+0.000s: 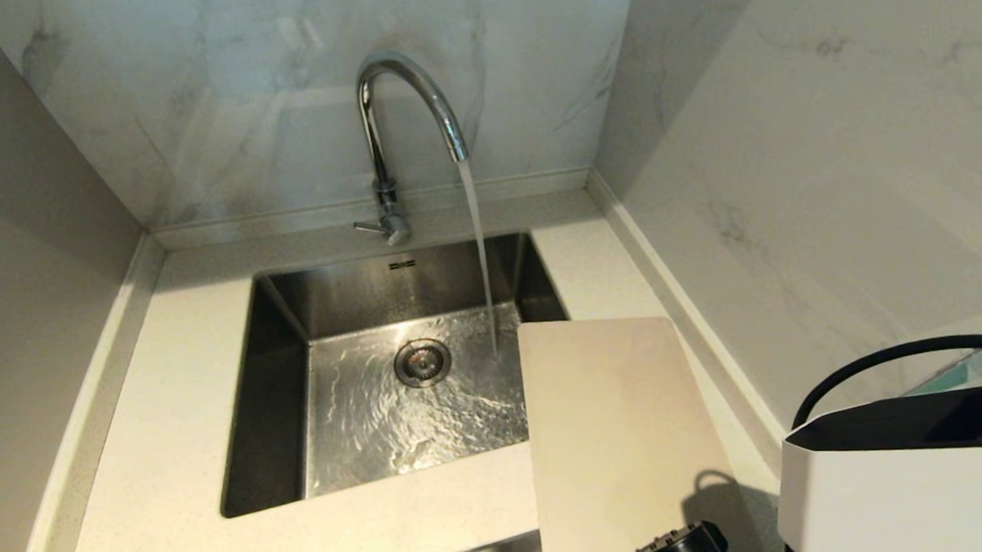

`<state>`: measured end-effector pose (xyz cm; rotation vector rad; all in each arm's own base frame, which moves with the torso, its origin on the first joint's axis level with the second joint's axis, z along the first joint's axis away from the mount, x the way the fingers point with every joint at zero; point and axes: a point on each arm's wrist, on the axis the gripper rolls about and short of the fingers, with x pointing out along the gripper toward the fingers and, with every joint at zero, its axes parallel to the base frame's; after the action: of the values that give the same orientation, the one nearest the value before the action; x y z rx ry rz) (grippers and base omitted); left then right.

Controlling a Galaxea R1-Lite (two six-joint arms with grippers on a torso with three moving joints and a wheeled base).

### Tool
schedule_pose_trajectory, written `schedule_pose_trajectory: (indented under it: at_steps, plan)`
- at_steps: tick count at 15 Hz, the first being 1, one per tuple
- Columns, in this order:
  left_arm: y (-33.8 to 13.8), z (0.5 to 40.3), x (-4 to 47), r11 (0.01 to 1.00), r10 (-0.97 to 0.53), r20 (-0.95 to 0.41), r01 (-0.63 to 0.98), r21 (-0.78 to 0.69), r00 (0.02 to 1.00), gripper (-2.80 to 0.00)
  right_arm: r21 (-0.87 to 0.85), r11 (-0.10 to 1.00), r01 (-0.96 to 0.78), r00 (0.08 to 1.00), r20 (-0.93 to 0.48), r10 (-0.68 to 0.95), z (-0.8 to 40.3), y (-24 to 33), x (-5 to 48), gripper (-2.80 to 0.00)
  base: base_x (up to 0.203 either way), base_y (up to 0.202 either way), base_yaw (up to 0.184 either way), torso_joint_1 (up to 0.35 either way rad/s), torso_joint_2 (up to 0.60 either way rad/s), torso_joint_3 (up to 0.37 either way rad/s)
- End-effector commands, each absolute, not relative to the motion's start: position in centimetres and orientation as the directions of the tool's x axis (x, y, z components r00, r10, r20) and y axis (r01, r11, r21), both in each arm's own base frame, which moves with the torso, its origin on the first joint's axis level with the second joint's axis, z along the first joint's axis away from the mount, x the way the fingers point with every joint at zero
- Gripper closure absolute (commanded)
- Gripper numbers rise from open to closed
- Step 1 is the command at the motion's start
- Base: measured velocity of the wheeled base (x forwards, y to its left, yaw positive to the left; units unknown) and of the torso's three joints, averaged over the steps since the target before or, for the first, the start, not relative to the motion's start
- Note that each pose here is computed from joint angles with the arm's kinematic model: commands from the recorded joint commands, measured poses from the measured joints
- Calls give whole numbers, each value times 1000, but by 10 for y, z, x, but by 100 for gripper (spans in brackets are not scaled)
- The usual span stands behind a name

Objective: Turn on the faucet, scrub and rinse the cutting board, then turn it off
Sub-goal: Pick up the cutting board

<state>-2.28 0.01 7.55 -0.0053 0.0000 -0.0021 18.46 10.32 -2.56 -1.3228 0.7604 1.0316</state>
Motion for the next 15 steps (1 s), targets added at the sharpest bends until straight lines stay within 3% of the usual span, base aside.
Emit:
schedule_pose_trajectory:
  at_steps: [1, 15]
  plan:
    - [0, 75, -23, 1000, -2, -2, 2, -6, 1000, 0, -430, -56, -901, 417, -895, 158, -20, 104, 185, -280, 0, 0, 0, 0, 0, 0]
    - [0, 75, -23, 1000, -2, -2, 2, -6, 1000, 0, -449, -73, -891, 438, -890, 130, -14, 103, 185, -280, 0, 0, 0, 0, 0, 0]
